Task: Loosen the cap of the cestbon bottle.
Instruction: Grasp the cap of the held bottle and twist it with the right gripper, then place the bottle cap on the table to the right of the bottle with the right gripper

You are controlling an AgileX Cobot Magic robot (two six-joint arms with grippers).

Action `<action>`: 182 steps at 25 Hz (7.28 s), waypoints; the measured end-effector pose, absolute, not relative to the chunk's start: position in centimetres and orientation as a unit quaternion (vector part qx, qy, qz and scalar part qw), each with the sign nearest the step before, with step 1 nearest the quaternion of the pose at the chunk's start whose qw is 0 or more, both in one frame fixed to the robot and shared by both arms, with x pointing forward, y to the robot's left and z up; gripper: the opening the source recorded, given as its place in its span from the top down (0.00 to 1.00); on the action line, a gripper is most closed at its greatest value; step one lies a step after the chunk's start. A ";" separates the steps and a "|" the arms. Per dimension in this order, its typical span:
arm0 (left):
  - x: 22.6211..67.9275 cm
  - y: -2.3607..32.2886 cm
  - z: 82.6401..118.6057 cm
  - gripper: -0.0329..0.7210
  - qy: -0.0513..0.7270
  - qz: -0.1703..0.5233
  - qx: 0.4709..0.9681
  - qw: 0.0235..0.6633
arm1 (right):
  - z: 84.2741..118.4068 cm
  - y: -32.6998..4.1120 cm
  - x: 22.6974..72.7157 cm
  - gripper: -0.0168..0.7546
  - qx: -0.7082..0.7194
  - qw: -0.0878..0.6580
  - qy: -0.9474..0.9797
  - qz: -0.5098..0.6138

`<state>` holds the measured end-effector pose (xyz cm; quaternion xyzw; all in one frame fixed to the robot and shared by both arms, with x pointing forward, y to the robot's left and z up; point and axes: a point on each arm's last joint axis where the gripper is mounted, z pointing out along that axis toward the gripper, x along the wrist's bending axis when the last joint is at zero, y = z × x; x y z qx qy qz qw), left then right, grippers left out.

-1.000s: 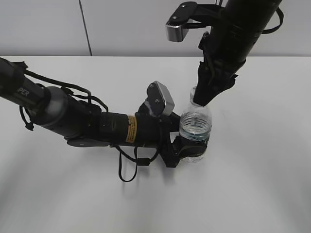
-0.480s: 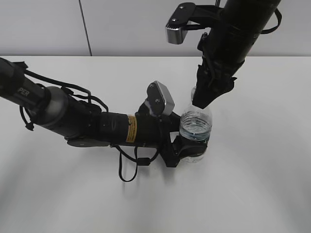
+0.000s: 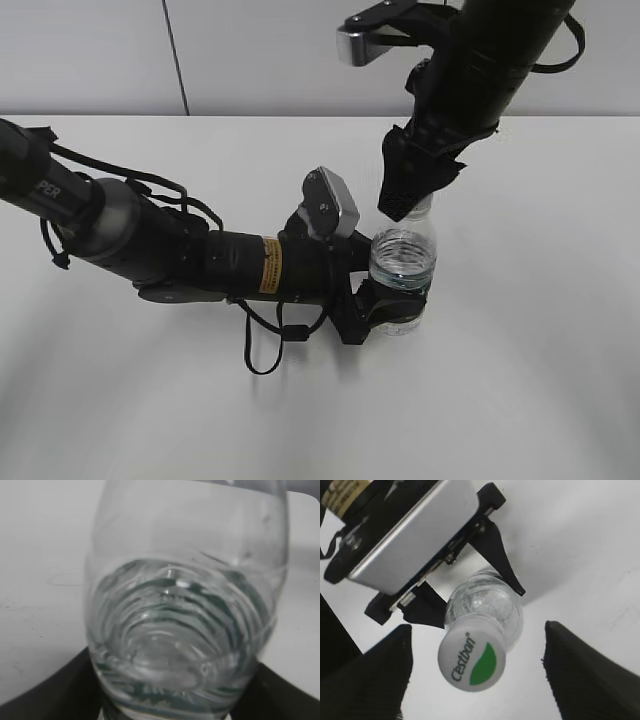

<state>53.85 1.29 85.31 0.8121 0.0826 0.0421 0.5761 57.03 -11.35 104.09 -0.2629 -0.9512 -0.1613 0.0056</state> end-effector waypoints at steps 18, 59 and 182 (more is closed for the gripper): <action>53.9 1.3 85.3 0.28 0.083 0.042 0.812 0.576 | 105.2 -11.5 56.7 0.16 -0.632 0.065 -0.755 -0.164; 53.8 1.3 85.3 0.28 0.082 0.043 0.813 0.575 | 103.5 -11.5 56.5 0.57 -0.369 0.025 -0.915 -0.162; 53.9 1.3 85.3 0.28 0.083 0.042 0.812 0.576 | 88.6 -26.6 52.8 0.54 -0.641 -0.014 -0.762 -0.091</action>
